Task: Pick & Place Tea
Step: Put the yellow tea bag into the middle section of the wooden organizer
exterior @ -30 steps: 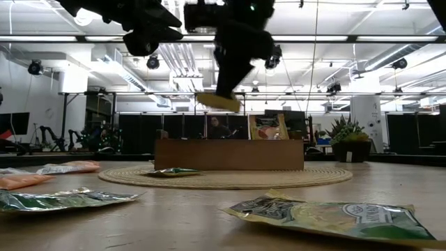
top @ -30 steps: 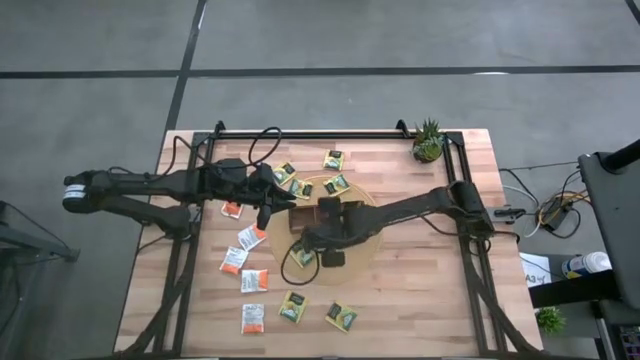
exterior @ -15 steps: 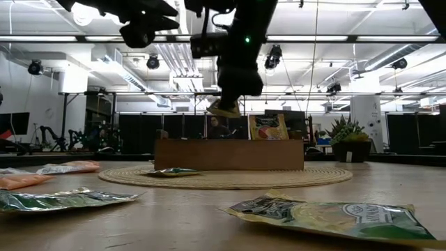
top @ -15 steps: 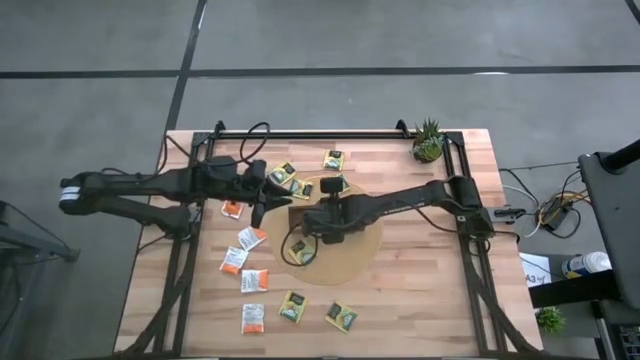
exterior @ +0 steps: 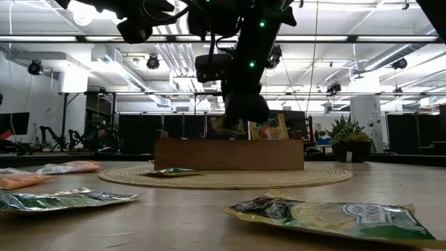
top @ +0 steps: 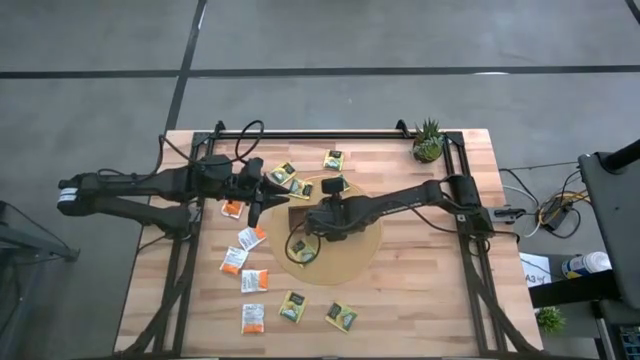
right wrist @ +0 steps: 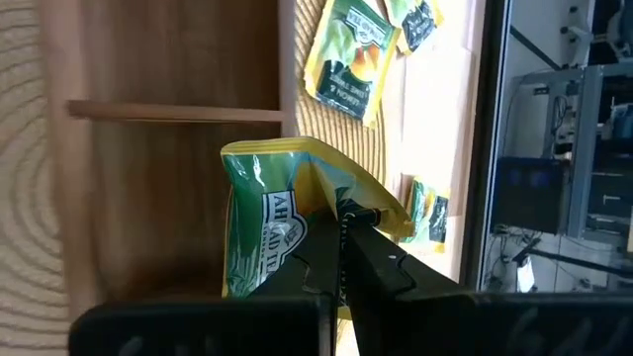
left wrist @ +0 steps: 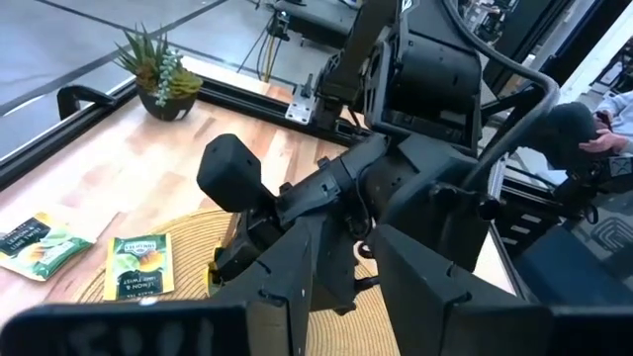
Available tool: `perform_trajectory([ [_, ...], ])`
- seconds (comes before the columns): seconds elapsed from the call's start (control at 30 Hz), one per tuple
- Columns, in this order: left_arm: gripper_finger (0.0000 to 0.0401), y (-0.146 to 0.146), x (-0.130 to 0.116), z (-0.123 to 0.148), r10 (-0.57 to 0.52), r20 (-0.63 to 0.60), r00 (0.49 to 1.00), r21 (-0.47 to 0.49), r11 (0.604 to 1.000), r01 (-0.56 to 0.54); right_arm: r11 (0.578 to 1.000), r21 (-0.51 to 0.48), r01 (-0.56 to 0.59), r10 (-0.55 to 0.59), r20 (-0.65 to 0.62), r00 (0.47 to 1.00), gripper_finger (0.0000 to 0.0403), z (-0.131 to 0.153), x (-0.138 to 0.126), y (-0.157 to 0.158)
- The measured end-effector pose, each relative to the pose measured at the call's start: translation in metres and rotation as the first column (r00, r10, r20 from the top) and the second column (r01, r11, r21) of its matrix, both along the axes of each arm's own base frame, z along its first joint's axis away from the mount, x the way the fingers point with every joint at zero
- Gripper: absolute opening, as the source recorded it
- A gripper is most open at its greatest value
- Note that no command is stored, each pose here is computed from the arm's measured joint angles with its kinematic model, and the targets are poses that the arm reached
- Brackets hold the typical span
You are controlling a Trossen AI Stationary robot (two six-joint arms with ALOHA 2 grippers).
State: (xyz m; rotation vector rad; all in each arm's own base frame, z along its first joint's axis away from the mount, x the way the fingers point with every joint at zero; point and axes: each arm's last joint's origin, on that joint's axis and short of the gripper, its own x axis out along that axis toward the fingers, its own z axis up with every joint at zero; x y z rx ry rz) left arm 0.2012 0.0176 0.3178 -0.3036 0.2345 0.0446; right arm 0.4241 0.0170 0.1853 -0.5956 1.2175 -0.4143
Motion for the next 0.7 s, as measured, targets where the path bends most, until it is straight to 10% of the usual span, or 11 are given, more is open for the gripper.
perform_trajectory([
  [0.7, 0.0108, 0.0, 0.0, -0.0001, 0.003, 0.0, 1.0, -0.005, 1.0, -0.003, 1.0, 0.011, 0.0, 0.001, -0.007, 1.0, 0.0008, -0.0088, 0.0042, -0.0101],
])
